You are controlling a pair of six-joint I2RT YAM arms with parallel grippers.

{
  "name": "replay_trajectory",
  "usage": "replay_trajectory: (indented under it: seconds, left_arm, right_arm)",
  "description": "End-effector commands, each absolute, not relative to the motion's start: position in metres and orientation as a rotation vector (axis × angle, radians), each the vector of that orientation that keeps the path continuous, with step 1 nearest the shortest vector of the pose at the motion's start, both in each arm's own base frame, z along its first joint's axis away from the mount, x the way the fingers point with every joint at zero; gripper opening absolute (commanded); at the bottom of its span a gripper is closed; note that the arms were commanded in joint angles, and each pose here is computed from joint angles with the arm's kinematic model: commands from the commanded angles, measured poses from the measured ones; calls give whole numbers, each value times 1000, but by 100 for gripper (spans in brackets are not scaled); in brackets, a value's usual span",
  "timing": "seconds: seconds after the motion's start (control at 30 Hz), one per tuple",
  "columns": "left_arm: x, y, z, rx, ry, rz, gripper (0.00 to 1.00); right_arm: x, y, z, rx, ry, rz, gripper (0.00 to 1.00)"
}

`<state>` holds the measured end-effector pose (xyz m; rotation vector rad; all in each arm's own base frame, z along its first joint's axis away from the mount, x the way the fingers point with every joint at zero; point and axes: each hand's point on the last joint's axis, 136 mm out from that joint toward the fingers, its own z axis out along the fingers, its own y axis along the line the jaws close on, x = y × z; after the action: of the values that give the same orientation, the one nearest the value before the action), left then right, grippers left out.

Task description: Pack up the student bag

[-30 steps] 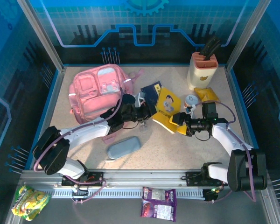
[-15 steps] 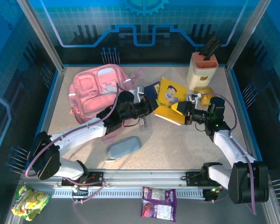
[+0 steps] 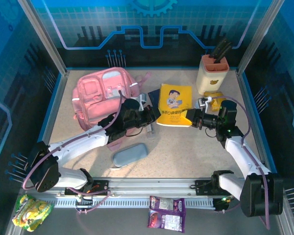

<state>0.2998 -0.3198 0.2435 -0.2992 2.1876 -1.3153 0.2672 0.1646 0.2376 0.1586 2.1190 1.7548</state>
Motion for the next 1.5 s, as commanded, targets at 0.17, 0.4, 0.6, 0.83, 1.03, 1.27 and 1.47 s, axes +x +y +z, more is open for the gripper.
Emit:
replay_trajectory:
  seconds: [0.17, 0.4, 0.6, 0.83, 1.03, 1.27, 1.47]
  left_arm:
    - [290, -303, 236, -139, 2209, -1123, 25]
    - [285, -220, 198, 103, 2370, -416, 50]
    - [285, -175, 149, 230, 2547, -78, 58]
    - [309, -154, 115, 199, 2628, 63, 64]
    - [334, -145, 93, 200, 2651, 102, 63]
    - [349, -146, 83, 233, 2663, 106, 38]
    - [361, -160, 99, 256, 2636, 40, 0]
  right_arm:
    - [262, 168, 251, 9, 2173, 1574, 0]
    - [256, 165, 245, -26, 2275, 1433, 0]
    - [253, 164, 228, -39, 2361, 1341, 0]
    - [254, 168, 224, -52, 2378, 1324, 0]
    - [255, 169, 223, -50, 2376, 1331, 0]
    - [255, 170, 218, -38, 2370, 1343, 0]
    - [260, 172, 210, -33, 2394, 1333, 0]
